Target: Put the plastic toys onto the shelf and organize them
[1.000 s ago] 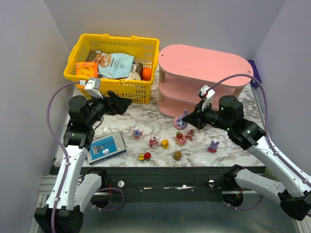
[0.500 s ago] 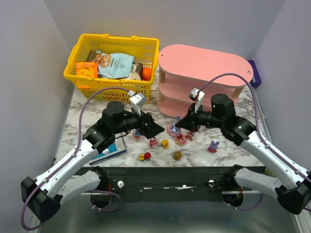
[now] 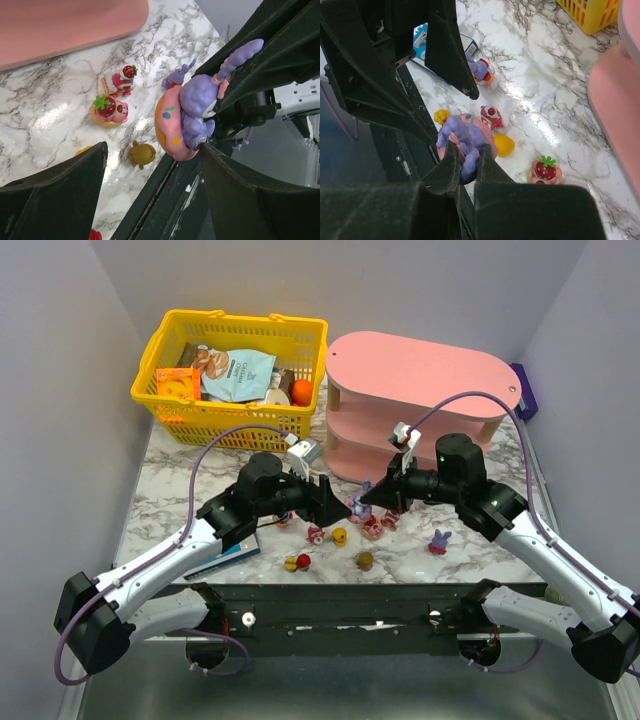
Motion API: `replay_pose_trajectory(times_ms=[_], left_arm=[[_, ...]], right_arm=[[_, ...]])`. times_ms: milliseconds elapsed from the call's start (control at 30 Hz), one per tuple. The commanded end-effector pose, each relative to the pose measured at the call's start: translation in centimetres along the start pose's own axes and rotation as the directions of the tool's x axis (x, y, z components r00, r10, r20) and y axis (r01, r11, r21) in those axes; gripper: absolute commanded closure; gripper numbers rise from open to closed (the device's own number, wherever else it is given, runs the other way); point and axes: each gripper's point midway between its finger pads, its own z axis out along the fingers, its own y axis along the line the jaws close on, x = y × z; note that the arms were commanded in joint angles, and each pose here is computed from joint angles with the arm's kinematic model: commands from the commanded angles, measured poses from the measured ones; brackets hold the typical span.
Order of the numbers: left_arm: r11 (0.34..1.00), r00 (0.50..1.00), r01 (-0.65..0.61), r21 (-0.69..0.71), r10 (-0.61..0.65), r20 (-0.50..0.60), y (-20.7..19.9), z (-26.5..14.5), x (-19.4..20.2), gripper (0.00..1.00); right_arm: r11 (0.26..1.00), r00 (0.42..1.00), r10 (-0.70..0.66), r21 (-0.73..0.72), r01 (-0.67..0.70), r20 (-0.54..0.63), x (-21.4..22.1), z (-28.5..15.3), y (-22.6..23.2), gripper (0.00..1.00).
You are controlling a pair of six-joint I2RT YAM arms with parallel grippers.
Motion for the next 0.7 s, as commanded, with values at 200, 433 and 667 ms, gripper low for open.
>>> replay_pose_trajectory(times_ms=[200,433,667], left_arm=[[0.994,0.994,0.079,0.071,-0.083,0.064,-1.0,1.5,-1.1,0.2],[0.991,0.993,0.098,0.087,-0.102,0.05,-1.0,2.1,-0.8,0.31],[0.991,0.993,0.114,0.071,-0.116,0.025,-0.4,2.6,-0.1,0.55]], right_arm=[[0.999,1.0,-0.005,-0.048,0.005,0.019,-0.2,0.4,0.8,0.99],[0.999,1.0,0.006,-0.041,-0.005,0.02,-0.2,0.7,0.5,0.99],[1.0,1.0,0.021,-0.014,-0.02,0.016,0.0,0.9,0.0,0.99]])
